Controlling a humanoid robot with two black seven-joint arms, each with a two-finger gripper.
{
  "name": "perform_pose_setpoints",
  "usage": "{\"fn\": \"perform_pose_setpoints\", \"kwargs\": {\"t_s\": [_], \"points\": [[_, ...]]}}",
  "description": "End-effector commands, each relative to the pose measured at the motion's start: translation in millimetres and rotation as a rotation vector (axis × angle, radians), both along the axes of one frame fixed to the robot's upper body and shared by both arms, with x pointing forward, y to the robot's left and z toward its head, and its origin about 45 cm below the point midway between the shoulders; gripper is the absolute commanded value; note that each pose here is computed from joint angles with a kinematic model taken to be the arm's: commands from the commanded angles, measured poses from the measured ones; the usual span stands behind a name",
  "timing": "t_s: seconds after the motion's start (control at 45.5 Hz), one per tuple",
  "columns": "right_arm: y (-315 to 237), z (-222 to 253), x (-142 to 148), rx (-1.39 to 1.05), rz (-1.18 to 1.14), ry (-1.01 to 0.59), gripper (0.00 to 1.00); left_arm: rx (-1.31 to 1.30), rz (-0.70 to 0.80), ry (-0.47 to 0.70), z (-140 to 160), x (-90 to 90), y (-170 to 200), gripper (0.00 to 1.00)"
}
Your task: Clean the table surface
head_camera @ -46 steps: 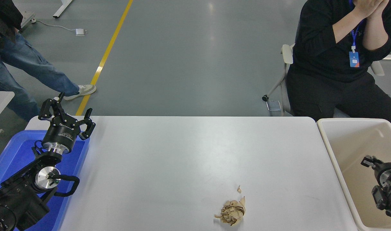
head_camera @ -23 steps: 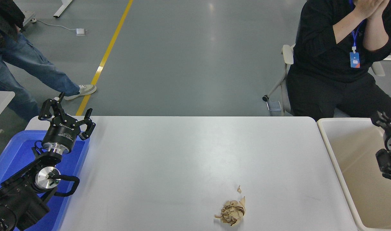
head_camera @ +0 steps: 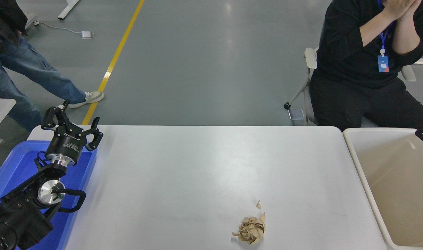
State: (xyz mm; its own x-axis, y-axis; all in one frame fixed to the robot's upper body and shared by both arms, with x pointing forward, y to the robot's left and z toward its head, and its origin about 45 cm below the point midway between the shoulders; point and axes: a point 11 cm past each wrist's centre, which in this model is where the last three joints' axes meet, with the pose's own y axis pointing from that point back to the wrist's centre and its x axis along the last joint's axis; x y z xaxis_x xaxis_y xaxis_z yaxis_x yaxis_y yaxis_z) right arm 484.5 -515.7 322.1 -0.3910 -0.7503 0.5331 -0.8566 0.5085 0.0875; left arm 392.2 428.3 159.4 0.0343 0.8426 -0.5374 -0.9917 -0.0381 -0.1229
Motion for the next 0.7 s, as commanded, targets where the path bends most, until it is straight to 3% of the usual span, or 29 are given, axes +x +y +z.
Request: {"fn": "perform_pose_setpoints", "kwargs": {"t_s": [0.0,0.352,0.681], "points": [[27.3,56.9,15.2,0.242,0.099,-0.221,0.98,0.001,0.0,0.0,0.1,0.0,0.3,1.0],[69.9,83.3,9.4,0.422,0.293,-0.42,0.99,0.0,0.001,0.001,-0.4,-0.1,0.0,1.0],[67.0,16.9,-25.2,0.533,0.351,-0.475,0.99,-0.001,-0.001,0.0,-0.2,0.1,-0.4,1.0]]}}
